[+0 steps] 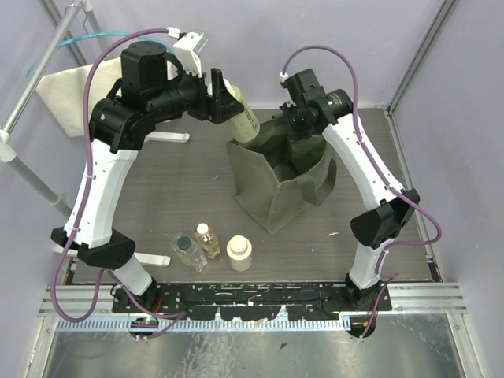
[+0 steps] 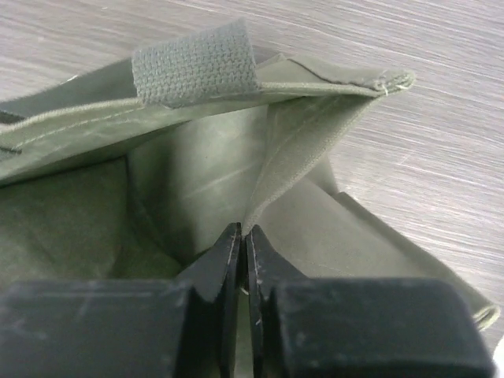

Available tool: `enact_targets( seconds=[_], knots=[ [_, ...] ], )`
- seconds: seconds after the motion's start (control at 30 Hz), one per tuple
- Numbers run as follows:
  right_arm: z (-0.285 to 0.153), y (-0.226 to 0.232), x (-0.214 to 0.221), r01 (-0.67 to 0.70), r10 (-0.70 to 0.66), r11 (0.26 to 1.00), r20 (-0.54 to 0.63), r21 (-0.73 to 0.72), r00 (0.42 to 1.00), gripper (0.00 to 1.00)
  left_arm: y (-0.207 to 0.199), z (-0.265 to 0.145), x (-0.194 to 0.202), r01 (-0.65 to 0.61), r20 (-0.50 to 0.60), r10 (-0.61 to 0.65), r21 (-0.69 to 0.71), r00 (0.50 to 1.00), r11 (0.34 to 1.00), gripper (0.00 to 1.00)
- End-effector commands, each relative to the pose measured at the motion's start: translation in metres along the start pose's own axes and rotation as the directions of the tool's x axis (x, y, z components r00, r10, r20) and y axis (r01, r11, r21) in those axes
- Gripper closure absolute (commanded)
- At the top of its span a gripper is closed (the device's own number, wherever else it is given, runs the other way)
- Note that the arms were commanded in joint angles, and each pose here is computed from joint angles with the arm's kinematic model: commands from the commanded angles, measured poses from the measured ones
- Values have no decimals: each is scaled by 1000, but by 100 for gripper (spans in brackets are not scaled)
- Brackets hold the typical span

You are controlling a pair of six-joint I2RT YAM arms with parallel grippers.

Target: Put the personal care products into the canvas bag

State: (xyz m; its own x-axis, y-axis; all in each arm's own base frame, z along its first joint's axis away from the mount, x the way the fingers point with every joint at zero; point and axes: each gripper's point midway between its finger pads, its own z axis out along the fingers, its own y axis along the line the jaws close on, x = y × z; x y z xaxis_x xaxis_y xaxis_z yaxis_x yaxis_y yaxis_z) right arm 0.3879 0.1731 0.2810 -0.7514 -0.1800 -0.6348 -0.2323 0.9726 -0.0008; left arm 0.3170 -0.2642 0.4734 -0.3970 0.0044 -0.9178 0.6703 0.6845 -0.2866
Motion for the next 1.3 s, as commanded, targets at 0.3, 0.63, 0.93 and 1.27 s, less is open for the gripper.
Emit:
enact_targets(
  seconds=[0.3, 0.63, 0.93, 1.27],
  knots=[
    [-34, 82, -15, -20, 35, 963, 49, -268, 998, 98, -28, -13, -38, -51, 150, 35, 105, 988, 993, 100],
    [-26, 58, -13, -2, 10, 992, 66, -124, 998, 27, -7, 19, -2, -34, 53, 30, 67, 998, 997, 100],
    [-32, 21, -40, -21, 15, 999, 165, 34, 986, 0, 15, 60, 29, -57, 2, 57, 41, 998, 998, 100],
    [-31, -56, -57, -103, 59, 971, 202, 217, 978, 0, 5, 84, 46, -156, -9, 157, 42, 988, 987, 100]
  ],
)
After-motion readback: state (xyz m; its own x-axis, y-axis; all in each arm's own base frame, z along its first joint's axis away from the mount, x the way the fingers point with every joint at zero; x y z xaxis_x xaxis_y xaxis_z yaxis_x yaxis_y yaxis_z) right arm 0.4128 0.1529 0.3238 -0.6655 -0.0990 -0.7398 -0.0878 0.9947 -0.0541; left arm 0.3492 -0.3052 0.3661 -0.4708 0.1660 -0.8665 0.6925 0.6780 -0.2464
